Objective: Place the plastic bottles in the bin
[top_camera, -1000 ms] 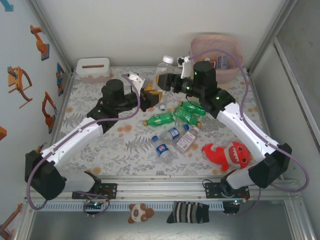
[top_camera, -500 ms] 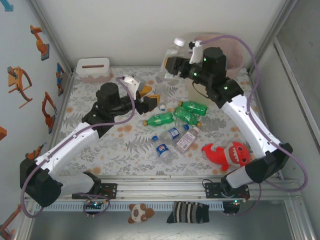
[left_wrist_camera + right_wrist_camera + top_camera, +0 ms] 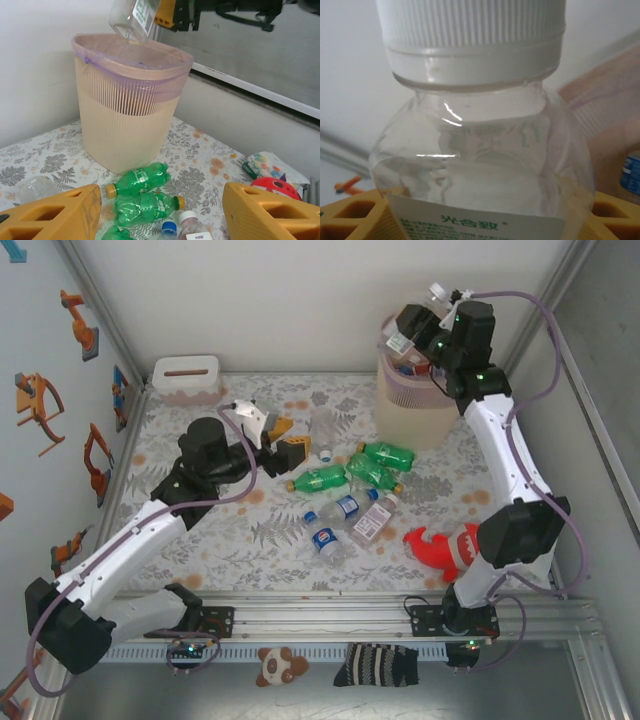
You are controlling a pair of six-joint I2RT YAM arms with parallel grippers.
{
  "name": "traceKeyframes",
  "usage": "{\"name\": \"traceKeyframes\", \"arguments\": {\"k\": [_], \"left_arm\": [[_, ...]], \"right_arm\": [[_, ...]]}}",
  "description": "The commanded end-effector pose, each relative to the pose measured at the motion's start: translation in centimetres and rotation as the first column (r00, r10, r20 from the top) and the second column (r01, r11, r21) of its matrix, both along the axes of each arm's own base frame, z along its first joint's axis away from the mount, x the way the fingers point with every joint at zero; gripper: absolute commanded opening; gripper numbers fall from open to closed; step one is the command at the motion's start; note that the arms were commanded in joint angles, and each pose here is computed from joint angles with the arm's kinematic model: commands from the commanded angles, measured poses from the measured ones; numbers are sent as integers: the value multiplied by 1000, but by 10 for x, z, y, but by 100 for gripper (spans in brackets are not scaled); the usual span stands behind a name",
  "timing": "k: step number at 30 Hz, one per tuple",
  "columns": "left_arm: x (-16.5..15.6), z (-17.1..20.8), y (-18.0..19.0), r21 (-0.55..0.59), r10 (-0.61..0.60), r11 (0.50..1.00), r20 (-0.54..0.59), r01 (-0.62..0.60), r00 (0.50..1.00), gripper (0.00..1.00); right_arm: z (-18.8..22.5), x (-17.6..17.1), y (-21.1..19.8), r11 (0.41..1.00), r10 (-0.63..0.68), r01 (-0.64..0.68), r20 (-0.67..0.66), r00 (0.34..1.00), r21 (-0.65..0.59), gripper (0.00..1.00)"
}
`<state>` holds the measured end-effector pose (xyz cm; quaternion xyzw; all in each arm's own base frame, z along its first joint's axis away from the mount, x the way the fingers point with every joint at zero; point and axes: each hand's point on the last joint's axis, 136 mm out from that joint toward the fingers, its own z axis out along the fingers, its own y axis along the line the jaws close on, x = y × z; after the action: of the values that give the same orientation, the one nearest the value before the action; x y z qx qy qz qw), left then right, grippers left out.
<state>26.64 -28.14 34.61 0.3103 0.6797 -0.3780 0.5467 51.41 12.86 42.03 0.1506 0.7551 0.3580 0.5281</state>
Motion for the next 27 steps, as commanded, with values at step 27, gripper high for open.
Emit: {"name": "traceKeyframes", "arguments": {"k": [27], "left_arm": [[1,-12,13,16,53,999,-21,-52,998,64]], "right_arm": [[-101,94,-44,766,-248,471,-475,844,438,84]]}}
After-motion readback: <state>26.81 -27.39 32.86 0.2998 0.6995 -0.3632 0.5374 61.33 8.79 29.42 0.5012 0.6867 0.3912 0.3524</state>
